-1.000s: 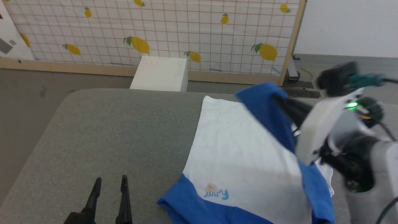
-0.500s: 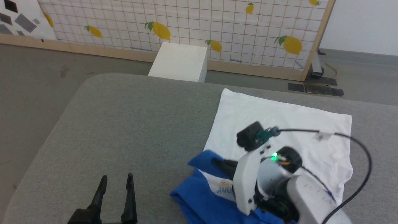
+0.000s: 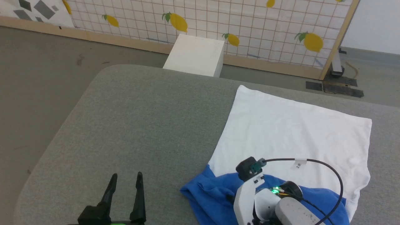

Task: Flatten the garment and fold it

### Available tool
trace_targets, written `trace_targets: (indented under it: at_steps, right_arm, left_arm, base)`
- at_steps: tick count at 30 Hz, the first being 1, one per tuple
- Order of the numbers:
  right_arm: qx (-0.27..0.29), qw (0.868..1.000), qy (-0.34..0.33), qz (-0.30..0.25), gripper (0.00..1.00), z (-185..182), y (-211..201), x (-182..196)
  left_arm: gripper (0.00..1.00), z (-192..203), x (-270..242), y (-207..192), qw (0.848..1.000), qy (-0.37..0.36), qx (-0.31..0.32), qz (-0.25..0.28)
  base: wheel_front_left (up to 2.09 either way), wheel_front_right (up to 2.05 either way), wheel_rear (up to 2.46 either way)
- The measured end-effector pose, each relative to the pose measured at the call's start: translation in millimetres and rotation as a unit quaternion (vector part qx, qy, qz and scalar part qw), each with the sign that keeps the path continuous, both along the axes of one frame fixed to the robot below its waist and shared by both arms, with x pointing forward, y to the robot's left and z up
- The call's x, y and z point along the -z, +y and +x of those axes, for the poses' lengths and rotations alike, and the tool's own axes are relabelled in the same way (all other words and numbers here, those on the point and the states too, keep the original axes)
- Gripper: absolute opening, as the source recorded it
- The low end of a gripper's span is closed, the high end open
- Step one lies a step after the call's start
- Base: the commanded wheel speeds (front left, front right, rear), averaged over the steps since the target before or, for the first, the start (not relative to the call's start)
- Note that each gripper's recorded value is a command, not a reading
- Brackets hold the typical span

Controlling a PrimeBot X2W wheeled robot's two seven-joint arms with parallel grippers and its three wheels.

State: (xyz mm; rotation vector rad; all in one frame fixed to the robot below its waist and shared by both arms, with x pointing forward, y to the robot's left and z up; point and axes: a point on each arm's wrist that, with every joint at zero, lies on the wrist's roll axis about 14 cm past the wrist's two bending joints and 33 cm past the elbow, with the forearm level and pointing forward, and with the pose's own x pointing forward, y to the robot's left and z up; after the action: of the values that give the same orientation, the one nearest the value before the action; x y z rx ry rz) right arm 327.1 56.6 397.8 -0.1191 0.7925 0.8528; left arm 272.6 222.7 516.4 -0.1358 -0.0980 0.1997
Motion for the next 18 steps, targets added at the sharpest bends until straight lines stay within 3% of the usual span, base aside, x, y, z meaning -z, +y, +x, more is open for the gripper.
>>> trace_targets:
  at_steps: [3,4,5,6,13,18]
  right_arm:
    - [0.003,1.0,0.006,-0.011,0.0,3.4,-2.4,8.3]
    - [0.005,1.0,0.017,-0.023,0.14,2.1,-5.2,15.2]
    - [0.003,0.999,0.022,-0.024,0.49,0.2,-5.1,16.7]
    - [0.002,0.999,0.027,-0.021,1.0,-2.2,-3.0,16.4]
    - [-0.012,0.997,0.054,0.052,1.0,-16.3,24.4,-14.7]
    - [0.02,0.991,0.009,0.13,1.0,9.7,20.2,-69.5]
  left_arm:
    - [1.0,-1.1,1.6,0.3,1.0,0.001,-0.002,-0.003]
    - [1.0,-2.7,2.3,1.5,1.0,0.002,-0.005,-0.005]
    - [1.0,-3.4,2.4,1.8,1.0,0.002,-0.005,-0.005]
    - [1.0,-4.3,2.4,2.0,1.0,0.001,-0.006,-0.005]
    - [1.0,-6.1,-1.8,-0.3,1.0,-0.008,0.002,-0.002]
    - [1.0,-0.1,-10.2,-8.8,1.0,-0.02,0.02,0.0]
  base:
    - [0.0,0.0,0.0]
    - [0.0,0.0,0.0]
    - [0.0,0.0,0.0]
    - [0.0,0.0,0.0]
    - [0.0,0.0,0.0]
    - [0.0,0.0,0.0]
